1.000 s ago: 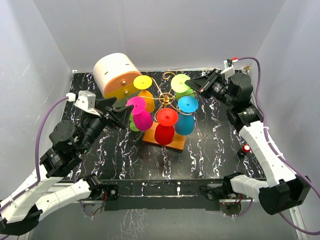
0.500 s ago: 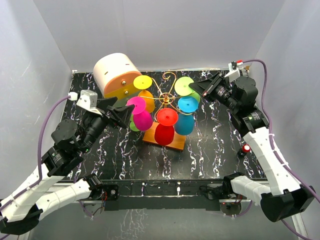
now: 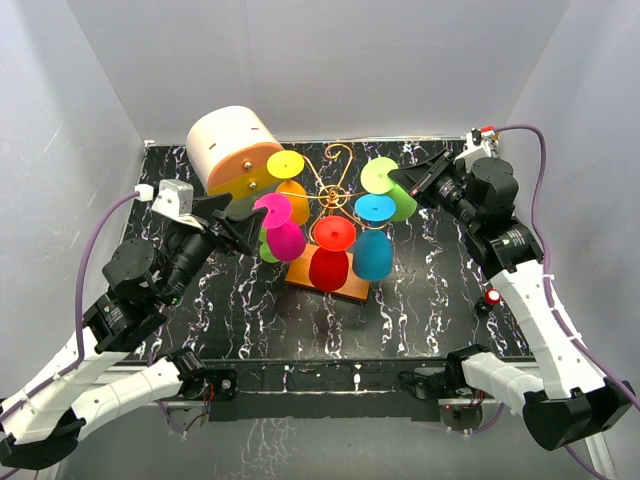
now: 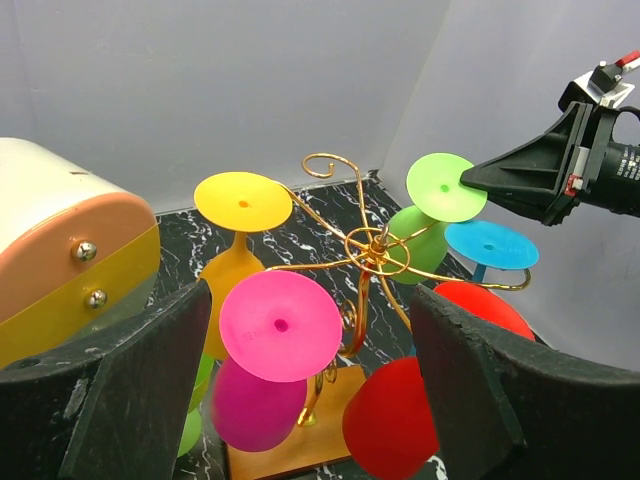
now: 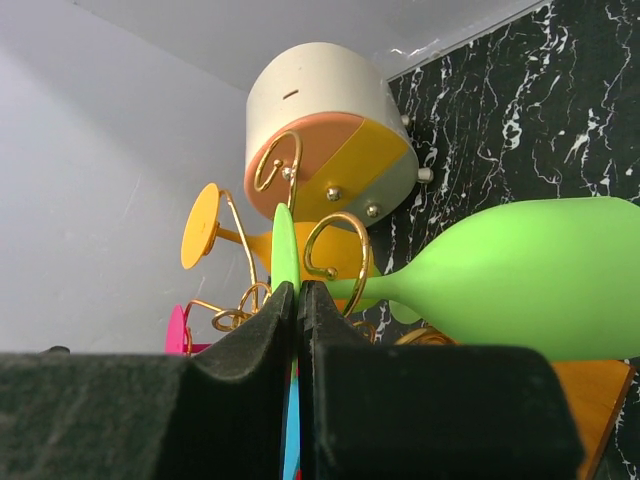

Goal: Place the wine glass upside down on the wine glass rack

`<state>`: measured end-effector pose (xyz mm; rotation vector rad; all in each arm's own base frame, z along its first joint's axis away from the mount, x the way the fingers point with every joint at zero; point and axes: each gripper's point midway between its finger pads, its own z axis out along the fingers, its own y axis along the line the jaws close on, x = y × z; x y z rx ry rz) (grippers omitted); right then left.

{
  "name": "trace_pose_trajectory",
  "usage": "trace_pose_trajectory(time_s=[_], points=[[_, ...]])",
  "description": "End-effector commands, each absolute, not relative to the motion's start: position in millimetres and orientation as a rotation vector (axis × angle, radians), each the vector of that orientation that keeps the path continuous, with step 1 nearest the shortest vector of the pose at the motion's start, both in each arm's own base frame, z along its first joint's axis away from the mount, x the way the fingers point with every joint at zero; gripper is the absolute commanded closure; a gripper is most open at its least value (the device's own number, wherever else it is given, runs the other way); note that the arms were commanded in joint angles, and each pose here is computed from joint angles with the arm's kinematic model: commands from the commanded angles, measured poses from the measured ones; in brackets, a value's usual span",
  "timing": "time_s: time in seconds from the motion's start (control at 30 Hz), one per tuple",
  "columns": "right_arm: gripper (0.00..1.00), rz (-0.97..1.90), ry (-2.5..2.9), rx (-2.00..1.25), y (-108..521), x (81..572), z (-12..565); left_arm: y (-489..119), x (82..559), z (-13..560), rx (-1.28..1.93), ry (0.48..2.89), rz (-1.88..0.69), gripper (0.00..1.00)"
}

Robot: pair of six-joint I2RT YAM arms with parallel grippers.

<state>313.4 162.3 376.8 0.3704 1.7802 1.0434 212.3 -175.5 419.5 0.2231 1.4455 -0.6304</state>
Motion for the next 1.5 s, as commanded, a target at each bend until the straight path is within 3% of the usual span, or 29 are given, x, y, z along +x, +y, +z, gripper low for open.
trace_pose_trajectory(time_s=[0.0, 1.13, 1.27, 1.47], points=[[1.00, 1.012, 1.643, 0.351, 153.0, 318.4, 418.1, -169.3, 210.3, 428.1, 0.203, 1.425, -0.624, 0.21], [0.99, 1.033, 1.643, 0.377, 160.7, 343.7, 416.3, -161.7, 211.5, 421.8, 0.183, 1.441, -0.591, 0.21], [0.92, 1.017, 1.644, 0.371, 159.7, 346.1, 416.0, -161.0, 211.7, 421.9, 0.181, 1.439, -0.589, 0.20], [0.72, 0.989, 1.677, 0.366, 159.8, 350.4, 408.9, -160.7, 210.0, 423.9, 0.178, 1.427, -0.602, 0.20]])
